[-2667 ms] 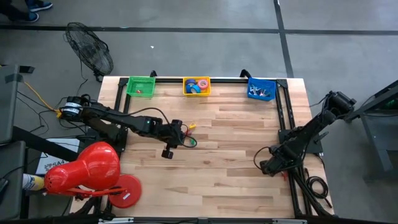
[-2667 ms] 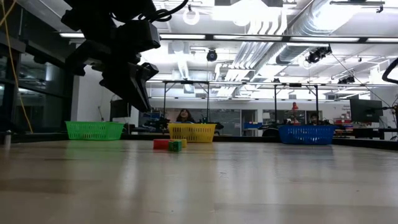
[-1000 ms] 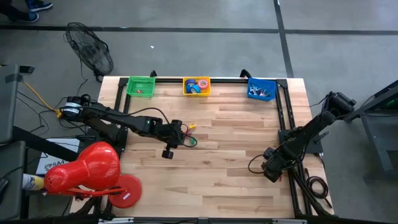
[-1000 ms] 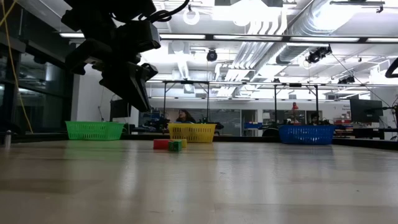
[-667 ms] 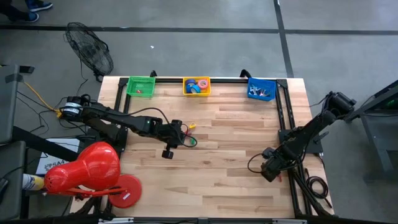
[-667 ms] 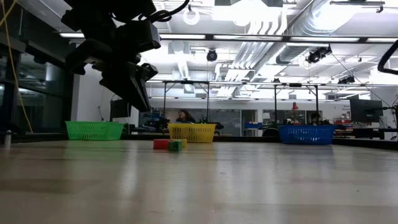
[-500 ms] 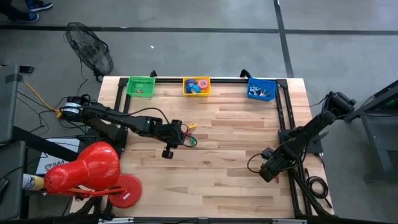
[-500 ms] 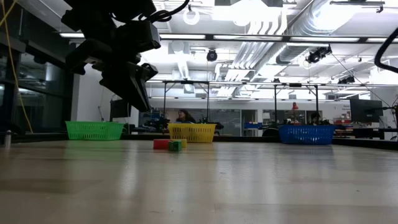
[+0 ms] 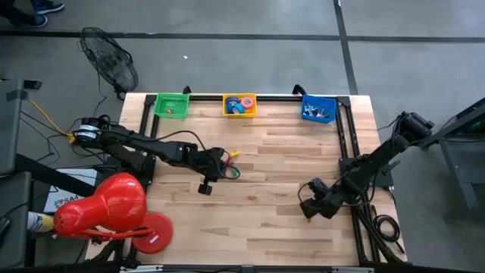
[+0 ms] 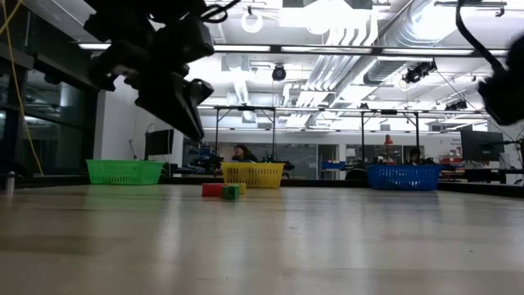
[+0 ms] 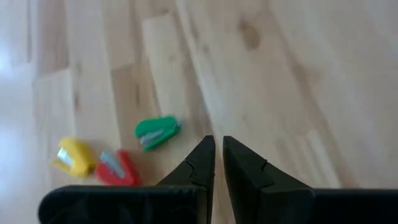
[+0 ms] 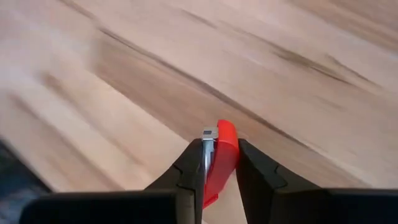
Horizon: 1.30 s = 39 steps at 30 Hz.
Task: Pick and place Stapler, Stapler remover, tape
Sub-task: Put the red stapler into the green bin
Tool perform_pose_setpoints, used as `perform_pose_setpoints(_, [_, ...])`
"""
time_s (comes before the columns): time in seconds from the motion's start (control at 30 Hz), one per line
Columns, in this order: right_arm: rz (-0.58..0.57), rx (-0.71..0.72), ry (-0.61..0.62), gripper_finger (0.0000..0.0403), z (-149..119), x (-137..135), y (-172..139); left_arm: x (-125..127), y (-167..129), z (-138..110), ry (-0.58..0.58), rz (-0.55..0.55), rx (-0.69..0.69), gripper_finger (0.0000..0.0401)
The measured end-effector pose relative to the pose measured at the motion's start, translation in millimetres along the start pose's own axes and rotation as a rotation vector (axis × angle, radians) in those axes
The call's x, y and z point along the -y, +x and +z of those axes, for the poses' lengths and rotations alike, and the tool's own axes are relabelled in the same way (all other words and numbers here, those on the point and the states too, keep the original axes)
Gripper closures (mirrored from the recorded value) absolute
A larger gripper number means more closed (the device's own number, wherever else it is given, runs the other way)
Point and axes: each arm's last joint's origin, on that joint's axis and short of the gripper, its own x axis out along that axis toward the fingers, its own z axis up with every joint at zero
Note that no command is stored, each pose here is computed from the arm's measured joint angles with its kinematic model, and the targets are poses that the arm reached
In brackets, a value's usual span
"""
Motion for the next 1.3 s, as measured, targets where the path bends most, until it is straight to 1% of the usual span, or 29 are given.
perform_pose_setpoints(0.2, [0.236, 0.208, 0.007, 0.0343, 14, -23, -1, 1, 0, 7, 0.028, -0.05, 0.082, 0.0371])
perform_pose_setpoints(0.33, [0.36, 0.409, 0.004, 0.0343, 30, -37, -5, 1, -1, 12, 0.052, -0.069, 0.135, 0.0371])
perform_pose_setpoints(0.5, [0.452, 0.631, -0.038, 0.0343, 55, -53, -13, 0, -2, 20, 0.084, -0.095, 0.232, 0.0371])
perform_pose_setpoints(0.67, [0.512, 0.76, -0.168, 0.0343, 81, -67, -23, -2, -5, 31, 0.09, -0.07, 0.347, 0.0371])
perform_pose_setpoints(0.73, [0.547, 0.786, -0.233, 0.0343, 91, -71, -28, -5, -7, 34, 0.052, -0.05, 0.387, 0.037])
perform_pose_setpoints(0.87, [0.626, 0.809, -0.359, 0.0343, 110, -77, -36, -20, -10, 37, -0.085, -0.017, 0.442, 0.037])
perform_pose_setpoints(1.0, [0.684, 0.832, -0.449, 0.0343, 128, -78, -44, -36, -14, 39, -0.171, -0.037, 0.508, 0.0369])
perform_pose_setpoints(1.07, [0.684, 0.841, -0.492, 0.0343, 136, -77, -45, -41, -16, 40, -0.211, -0.06, 0.548, 0.0358])
perform_pose_setpoints(1.13, [0.675, 0.848, -0.536, 0.0343, 143, -75, -46, -46, -19, 43, -0.254, -0.071, 0.591, 0.0335])
perform_pose_setpoints(1.3, [0.66, 0.873, -0.636, 0.0343, 155, -72, -49, -49, -24, 49, -0.341, -0.107, 0.676, 0.0242])
